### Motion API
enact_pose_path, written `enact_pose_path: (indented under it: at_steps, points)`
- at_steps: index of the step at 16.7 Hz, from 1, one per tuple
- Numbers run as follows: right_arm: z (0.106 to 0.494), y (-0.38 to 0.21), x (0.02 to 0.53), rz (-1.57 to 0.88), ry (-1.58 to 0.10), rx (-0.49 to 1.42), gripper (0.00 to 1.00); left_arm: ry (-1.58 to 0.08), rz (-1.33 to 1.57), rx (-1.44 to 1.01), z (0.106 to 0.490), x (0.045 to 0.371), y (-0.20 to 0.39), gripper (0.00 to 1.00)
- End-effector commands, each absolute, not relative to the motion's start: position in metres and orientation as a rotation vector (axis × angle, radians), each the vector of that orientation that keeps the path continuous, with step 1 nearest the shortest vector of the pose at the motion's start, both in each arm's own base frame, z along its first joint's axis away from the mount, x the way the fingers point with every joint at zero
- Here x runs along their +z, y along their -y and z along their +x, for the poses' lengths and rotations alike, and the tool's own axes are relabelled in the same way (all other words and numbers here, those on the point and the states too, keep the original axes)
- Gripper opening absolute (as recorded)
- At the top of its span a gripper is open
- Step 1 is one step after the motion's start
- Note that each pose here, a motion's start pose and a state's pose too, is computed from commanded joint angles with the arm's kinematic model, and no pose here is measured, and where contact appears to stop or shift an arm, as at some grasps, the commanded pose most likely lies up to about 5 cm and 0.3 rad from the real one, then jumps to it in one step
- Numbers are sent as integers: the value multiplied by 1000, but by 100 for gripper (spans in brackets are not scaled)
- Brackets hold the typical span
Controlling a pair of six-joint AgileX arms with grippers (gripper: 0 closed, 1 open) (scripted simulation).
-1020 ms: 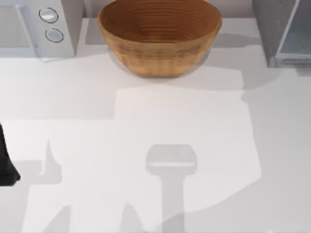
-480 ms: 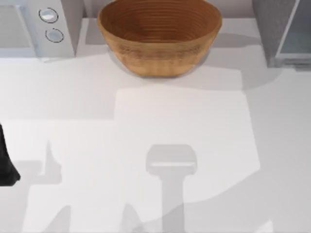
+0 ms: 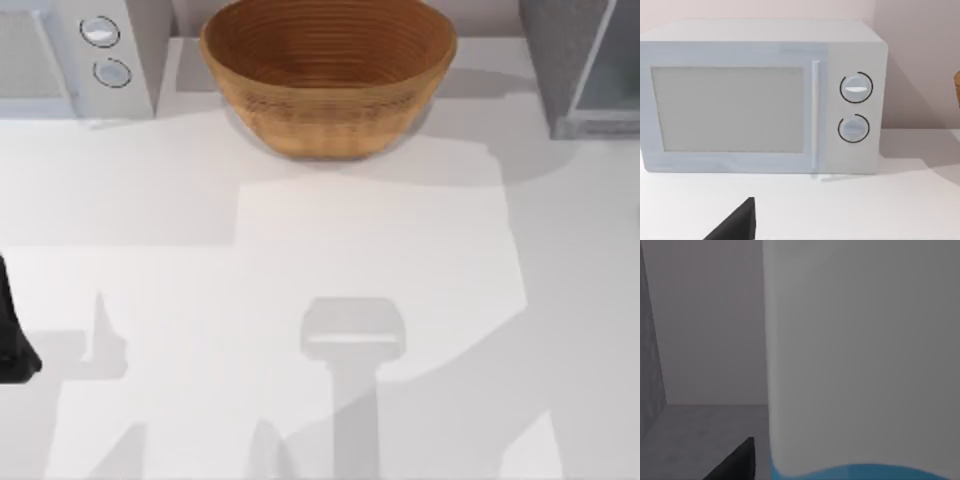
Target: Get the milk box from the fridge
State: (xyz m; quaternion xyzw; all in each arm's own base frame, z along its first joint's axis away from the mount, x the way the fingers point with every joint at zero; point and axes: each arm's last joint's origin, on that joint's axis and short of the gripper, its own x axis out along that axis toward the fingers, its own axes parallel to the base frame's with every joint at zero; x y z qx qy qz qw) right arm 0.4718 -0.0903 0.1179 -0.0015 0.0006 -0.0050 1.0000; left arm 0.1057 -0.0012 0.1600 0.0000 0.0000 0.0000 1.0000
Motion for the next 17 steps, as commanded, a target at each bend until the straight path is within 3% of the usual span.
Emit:
enact_pose_path:
  at_steps: [2, 15, 17]
  points:
    - [472, 90, 118, -3, -1, -10, 100, 0, 0, 0, 106, 160, 1, 100]
    - [472, 90, 118, -3, -1, -10, 2, 0, 0, 0, 106, 160, 1, 100]
    - [472, 90, 118, -3, -1, -10, 0, 0, 0, 0, 106, 160, 1, 100]
